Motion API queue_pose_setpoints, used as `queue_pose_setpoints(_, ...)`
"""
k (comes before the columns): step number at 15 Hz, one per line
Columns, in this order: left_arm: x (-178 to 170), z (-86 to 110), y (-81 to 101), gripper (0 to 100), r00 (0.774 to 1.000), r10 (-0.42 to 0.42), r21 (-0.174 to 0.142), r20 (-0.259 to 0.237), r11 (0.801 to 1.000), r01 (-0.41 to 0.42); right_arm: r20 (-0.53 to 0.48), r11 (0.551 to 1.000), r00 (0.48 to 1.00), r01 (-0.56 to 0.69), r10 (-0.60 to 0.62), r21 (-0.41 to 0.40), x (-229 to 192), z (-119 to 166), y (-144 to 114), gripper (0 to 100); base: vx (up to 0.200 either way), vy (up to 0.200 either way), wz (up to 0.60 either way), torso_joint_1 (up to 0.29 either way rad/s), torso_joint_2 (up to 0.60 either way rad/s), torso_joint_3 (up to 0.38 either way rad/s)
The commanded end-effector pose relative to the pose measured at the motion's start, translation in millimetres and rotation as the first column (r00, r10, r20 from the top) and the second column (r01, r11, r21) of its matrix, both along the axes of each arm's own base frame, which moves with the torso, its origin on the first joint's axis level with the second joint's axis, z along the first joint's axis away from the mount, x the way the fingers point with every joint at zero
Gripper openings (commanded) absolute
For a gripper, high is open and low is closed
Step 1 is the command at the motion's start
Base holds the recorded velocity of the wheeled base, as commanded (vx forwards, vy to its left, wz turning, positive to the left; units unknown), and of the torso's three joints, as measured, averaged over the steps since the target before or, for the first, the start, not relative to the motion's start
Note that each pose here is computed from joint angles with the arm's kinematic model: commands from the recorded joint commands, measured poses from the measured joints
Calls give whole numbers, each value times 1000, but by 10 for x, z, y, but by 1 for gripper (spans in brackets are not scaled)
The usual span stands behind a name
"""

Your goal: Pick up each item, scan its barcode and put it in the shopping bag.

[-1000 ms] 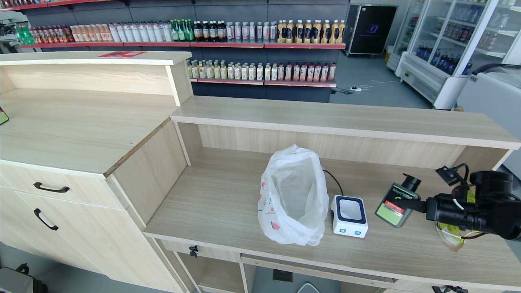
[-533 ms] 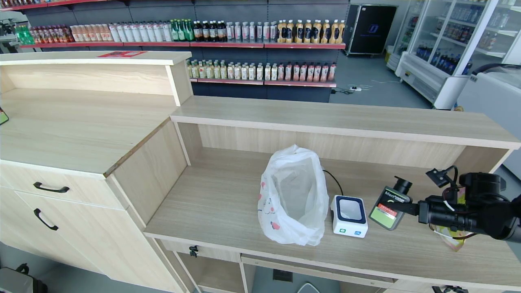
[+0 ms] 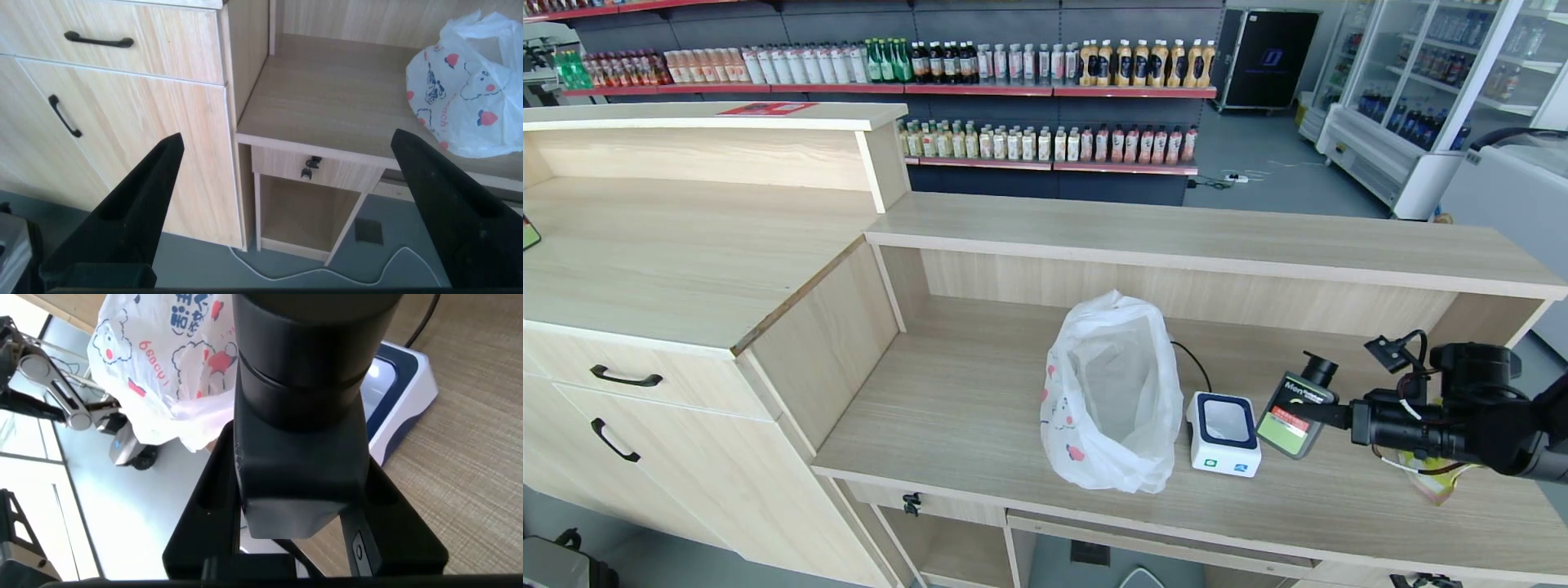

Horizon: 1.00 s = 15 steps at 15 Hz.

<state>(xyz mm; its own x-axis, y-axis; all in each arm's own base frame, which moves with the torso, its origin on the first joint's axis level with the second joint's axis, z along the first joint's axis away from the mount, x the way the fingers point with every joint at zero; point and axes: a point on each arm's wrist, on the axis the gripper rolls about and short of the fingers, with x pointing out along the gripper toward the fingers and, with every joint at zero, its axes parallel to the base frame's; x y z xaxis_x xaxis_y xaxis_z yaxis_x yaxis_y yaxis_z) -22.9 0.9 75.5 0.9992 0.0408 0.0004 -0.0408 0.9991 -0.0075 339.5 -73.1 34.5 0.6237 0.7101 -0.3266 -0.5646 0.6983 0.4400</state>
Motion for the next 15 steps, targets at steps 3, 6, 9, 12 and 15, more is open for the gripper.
queue_pose_setpoints(3,0,0,0,100,1000,1,0,0,1000,-1,0,1000,1000,-23,23,0,64,-36,72,0,0,0,0,0,0,0)
queue_pose_setpoints(6,0,0,0,100,1000,1,0,0,1000,-1,2,1000,1000,-31,31,-1,107,-57,95,0,0,0,0,0,0,0)
queue_pose_setpoints(9,0,0,0,100,1000,1,0,0,1000,-1,5,999,999,-39,39,-1,146,-58,120,0,0,0,0,0,0,0)
queue_pose_setpoints(12,0,0,0,100,1000,-1,0,0,1000,1,15,999,999,-53,53,-3,175,-45,164,0,0,0,0,0,0,0)
queue_pose_setpoints(15,0,0,0,100,1000,1,0,0,1000,-1,17,998,998,-57,57,-3,186,-37,179,0,0,0,0,0,0,0)
